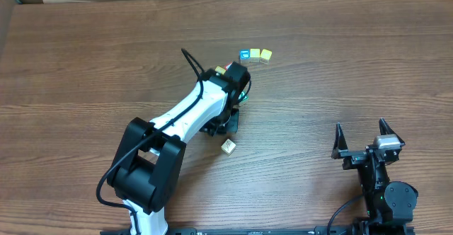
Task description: Flip 4 blocks
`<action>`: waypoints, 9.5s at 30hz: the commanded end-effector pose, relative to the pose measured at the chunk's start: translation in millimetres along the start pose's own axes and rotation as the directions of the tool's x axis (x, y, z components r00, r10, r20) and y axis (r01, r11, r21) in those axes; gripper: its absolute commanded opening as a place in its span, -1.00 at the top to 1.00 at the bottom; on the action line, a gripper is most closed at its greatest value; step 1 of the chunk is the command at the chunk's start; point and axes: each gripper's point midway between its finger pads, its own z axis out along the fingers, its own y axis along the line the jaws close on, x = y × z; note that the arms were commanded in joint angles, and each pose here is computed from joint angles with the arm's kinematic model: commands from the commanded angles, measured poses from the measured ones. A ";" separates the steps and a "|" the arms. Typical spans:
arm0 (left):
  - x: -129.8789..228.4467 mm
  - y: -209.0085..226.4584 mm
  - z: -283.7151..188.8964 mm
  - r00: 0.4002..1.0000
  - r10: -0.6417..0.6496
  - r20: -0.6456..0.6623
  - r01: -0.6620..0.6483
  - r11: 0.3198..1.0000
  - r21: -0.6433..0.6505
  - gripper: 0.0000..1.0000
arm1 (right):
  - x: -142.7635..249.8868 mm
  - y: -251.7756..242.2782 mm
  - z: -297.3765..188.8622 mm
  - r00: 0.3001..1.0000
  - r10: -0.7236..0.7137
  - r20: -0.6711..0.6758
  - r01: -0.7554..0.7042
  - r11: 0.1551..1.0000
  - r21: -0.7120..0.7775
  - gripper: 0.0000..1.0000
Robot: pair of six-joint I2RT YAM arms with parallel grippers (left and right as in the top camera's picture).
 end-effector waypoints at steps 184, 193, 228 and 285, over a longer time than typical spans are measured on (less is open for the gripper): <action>32.7 0.8 -5.0 0.992 -0.024 -0.123 0.030 0.998 0.049 0.60 | 2.1 2.5 0.2 1.000 -0.005 0.003 0.005 1.000 -0.012 -1.00; 38.1 0.3 -6.2 0.988 -0.023 -0.151 0.033 0.997 0.063 0.30 | 2.1 2.6 0.2 1.000 -0.005 0.003 0.005 1.000 -0.012 -1.00; 50.5 39.1 16.7 0.977 -0.154 -0.149 0.161 0.986 0.039 0.91 | 2.1 2.5 0.2 1.000 -0.005 0.003 0.005 1.000 -0.012 -1.00; 48.5 12.0 11.6 0.975 -0.145 -0.167 0.172 0.972 0.160 0.91 | 2.1 2.5 0.2 1.000 -0.005 0.003 0.005 1.000 -0.012 -1.00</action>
